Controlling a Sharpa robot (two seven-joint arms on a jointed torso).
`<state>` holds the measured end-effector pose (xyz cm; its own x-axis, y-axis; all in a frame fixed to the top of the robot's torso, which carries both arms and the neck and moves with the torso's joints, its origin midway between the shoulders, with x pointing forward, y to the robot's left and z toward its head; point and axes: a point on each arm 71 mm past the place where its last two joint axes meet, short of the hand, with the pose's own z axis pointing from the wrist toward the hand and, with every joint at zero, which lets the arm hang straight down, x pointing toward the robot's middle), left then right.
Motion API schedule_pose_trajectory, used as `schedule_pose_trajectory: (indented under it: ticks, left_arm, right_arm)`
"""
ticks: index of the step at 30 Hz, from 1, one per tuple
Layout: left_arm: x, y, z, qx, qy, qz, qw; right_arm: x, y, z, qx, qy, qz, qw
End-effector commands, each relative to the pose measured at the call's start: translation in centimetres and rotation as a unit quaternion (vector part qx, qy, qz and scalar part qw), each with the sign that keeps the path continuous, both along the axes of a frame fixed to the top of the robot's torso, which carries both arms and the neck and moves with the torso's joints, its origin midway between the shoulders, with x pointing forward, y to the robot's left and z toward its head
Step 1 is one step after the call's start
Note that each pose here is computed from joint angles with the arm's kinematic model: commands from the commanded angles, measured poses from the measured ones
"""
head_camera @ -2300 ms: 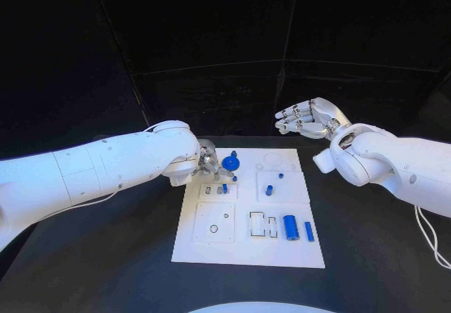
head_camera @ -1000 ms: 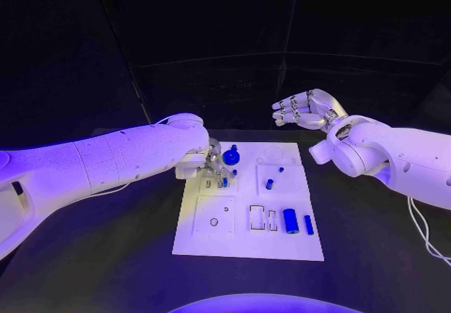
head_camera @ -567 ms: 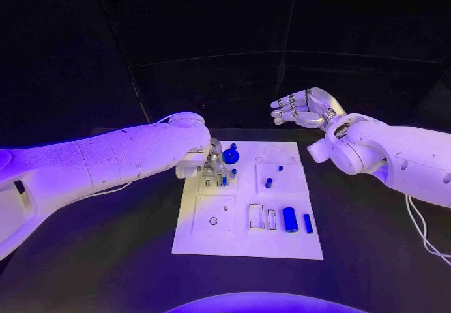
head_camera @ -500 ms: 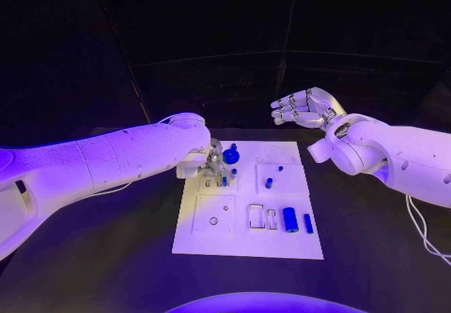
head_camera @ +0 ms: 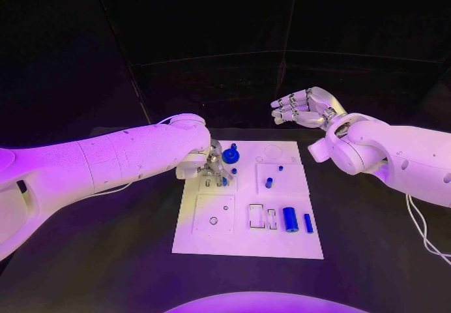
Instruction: Assemble the parts on the task board
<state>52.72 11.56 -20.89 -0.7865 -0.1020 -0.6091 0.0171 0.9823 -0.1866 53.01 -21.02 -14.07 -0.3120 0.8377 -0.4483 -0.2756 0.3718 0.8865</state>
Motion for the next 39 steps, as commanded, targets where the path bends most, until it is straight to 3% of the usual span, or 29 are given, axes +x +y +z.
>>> schedule_pose_trajectory:
  ticks: [1,18,25,39]
  left_arm:
    - [0.02,-0.15,0.06,-0.002,0.001,-0.004,1.000]
    - [-0.08,-0.67,0.11,-0.023,-0.001,-0.005,1.000]
    - [-0.24,-0.58,0.04,-0.034,0.008,0.000,0.999]
    - [-0.25,-0.11,0.20,-0.054,-0.008,0.015,0.998]
  right_arm:
    - [0.00,0.16,0.22,0.004,-0.004,0.007,1.000]
    - [0.11,0.16,0.16,0.003,-0.003,0.008,1.000]
    - [0.17,0.16,0.13,0.003,-0.001,0.007,1.000]
    - [0.27,0.08,0.08,0.002,0.000,0.007,1.000]
